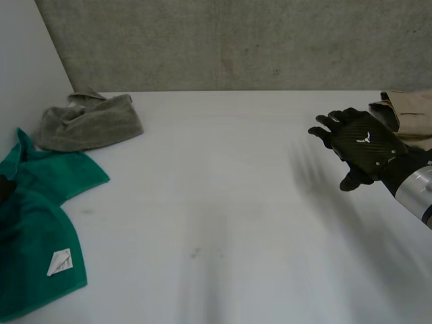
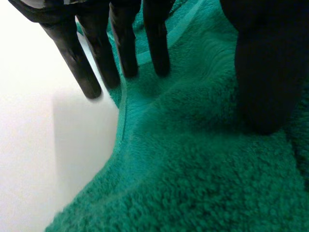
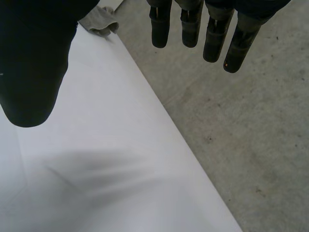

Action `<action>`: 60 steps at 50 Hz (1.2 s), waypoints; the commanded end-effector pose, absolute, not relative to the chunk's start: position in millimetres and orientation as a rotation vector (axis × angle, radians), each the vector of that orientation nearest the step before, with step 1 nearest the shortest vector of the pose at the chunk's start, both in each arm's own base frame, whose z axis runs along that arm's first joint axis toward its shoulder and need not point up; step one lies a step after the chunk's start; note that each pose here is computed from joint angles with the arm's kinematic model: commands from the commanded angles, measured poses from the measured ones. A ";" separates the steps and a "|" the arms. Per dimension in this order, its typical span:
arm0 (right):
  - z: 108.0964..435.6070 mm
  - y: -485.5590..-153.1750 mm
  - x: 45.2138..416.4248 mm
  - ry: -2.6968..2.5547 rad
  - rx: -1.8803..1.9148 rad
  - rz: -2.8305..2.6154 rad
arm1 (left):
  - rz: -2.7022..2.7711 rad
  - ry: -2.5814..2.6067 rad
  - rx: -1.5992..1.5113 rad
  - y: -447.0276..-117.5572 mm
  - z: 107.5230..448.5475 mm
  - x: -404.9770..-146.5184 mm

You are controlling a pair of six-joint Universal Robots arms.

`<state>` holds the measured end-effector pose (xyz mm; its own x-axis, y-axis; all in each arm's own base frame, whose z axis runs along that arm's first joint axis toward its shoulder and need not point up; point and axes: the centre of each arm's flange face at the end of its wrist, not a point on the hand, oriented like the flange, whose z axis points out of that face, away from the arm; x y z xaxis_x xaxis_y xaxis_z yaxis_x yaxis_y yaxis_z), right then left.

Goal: Fold the laundry.

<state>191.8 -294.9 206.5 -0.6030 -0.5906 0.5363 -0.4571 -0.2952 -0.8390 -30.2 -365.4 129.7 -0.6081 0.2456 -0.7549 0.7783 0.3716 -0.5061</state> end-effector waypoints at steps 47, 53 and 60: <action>228.6 -318.0 159.0 2.153 -1.077 -2.300 | -2.592 1.855 1.512 -217.0 194.7 -434.2; 232.1 -315.9 164.0 2.143 -1.095 -2.289 | -2.594 1.817 1.210 -261.9 245.6 -372.7; 242.7 -284.1 197.9 2.182 -1.067 -1.980 | -2.483 1.850 1.022 -302.6 254.5 -312.7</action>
